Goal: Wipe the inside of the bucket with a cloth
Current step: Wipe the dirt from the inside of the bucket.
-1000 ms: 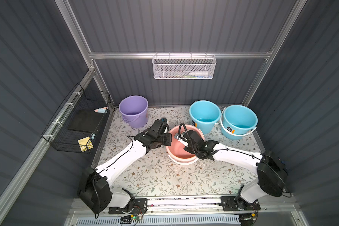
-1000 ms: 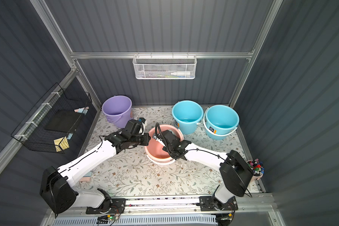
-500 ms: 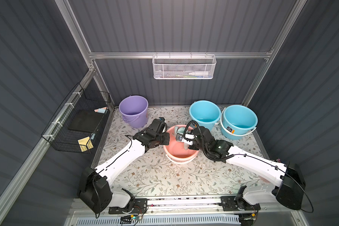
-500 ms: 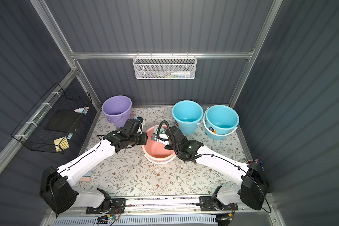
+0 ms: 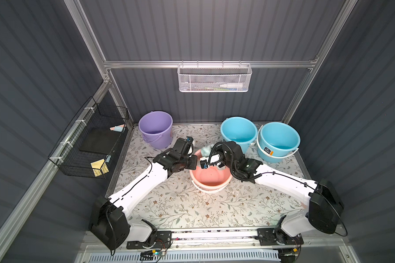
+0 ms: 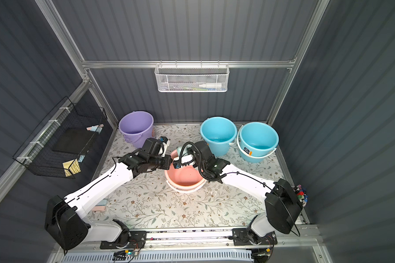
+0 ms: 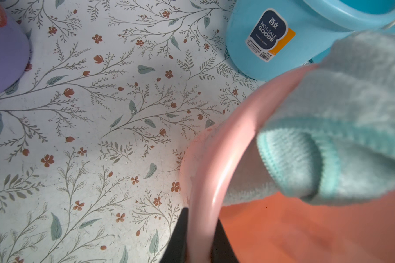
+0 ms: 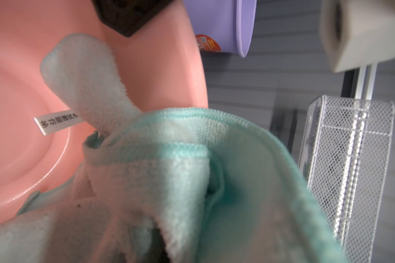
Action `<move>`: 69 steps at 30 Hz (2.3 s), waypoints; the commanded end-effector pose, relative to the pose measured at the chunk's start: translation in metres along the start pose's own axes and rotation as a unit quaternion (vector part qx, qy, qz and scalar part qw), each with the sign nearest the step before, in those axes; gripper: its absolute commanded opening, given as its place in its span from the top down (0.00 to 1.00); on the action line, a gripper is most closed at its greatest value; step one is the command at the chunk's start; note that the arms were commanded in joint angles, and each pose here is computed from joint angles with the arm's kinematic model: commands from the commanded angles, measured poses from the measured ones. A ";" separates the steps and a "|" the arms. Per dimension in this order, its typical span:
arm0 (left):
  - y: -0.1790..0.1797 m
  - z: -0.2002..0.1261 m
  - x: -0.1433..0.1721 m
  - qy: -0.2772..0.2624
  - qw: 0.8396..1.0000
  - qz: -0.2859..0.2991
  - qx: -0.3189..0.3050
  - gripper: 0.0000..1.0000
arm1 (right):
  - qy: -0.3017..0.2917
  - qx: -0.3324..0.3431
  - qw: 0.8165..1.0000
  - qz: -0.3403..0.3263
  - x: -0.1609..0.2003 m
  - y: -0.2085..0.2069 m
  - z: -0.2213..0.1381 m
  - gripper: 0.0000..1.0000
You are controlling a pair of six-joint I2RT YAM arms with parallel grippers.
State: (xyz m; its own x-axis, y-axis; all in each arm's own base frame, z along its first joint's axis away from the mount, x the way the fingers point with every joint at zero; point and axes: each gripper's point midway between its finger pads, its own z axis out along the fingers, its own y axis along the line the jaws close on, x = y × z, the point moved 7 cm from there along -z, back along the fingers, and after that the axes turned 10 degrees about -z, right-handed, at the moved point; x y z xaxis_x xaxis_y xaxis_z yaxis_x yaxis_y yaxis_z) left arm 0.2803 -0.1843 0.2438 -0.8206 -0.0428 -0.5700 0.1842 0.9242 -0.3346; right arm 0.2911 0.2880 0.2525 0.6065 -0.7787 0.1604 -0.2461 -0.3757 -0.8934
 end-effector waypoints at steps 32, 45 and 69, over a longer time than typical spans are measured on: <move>-0.013 -0.026 -0.009 -0.039 0.998 0.031 0.040 1.00 | -0.079 -0.225 0.971 0.013 -0.041 0.096 0.044 1.00; -0.014 -0.029 -0.014 -0.052 0.998 0.018 0.037 1.00 | -0.011 -0.171 0.984 -0.039 -0.006 0.030 -0.049 1.00; -0.016 -0.028 -0.016 -0.049 0.998 0.020 0.038 1.00 | 0.112 -0.331 0.937 -0.020 -0.002 0.049 0.018 1.00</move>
State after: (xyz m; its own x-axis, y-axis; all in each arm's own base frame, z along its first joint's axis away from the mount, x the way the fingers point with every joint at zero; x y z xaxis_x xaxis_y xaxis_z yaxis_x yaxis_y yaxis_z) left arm 0.2763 -0.1859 0.2599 -0.7846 -0.0427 -0.6185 0.2235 0.9111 -0.3464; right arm 0.2882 0.2853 0.2147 0.5015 -0.7989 0.3321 -0.6338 -0.6005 -0.4876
